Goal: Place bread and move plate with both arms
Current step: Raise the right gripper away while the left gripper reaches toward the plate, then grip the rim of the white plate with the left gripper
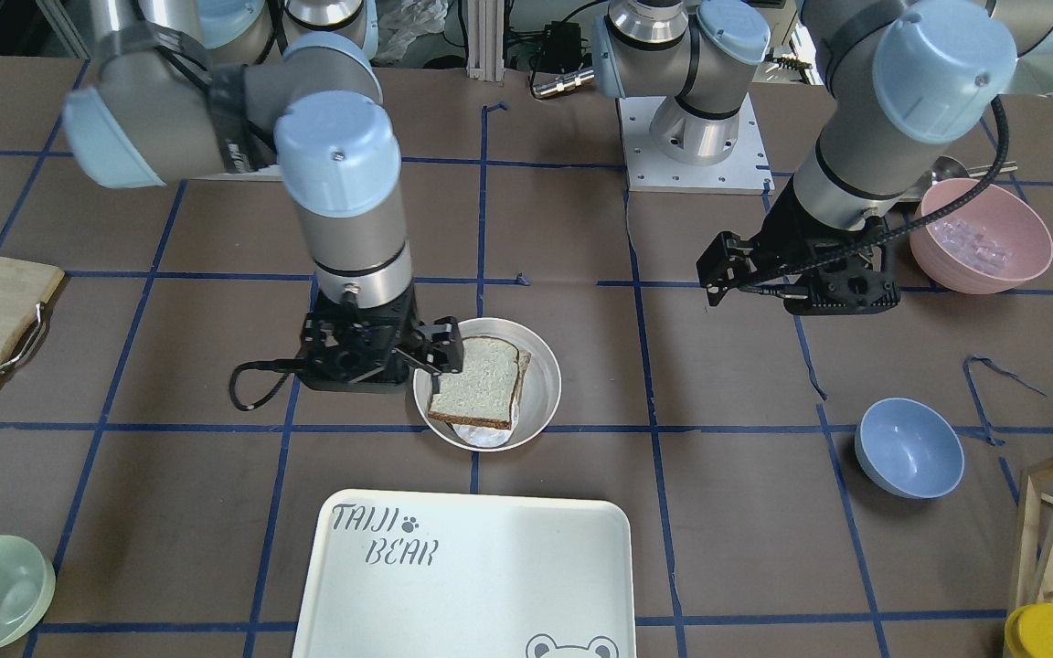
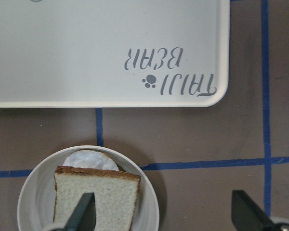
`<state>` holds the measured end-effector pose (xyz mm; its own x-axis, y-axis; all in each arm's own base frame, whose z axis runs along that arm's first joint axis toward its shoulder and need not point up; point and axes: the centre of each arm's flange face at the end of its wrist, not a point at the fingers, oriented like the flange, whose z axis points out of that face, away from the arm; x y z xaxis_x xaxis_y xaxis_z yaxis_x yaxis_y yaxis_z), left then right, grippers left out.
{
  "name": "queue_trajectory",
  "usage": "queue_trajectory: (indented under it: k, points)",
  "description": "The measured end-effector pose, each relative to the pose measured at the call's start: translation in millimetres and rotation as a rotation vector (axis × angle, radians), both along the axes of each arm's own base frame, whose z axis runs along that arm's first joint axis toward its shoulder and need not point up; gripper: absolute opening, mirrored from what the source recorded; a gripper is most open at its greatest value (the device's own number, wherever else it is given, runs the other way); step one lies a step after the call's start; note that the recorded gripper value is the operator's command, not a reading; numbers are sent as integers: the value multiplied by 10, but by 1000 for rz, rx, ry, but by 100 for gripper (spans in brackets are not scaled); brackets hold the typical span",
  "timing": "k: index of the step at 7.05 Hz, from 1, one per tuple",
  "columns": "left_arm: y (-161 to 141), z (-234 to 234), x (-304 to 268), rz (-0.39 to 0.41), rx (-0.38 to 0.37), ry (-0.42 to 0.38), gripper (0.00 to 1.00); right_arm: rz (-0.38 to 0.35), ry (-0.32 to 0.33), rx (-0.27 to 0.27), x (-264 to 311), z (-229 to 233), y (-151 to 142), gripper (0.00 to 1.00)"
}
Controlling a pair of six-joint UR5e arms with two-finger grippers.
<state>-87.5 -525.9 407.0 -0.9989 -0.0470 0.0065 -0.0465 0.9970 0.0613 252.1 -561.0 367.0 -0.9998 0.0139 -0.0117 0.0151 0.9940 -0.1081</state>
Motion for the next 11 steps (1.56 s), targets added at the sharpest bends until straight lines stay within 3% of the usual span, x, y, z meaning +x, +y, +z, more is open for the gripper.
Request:
queue_trajectory:
  k: [2, 3, 6, 11]
  points:
    - [-177, -496, -241, 0, -60, 46, 95, 58, 23, 66, -778, 510, 152, 100]
    - [-194, -794, -439, -8, -87, 58, 83, 70, 28, 75, -947, 759, 286, 100]
    - [-130, -1416, -1018, -49, -76, 66, 63, 107, 2, 95, -976, 1274, 471, 100]
    - [-41, -1984, -1507, -128, -5, 83, 62, 119, 6, 79, -1103, 1399, 408, 100]
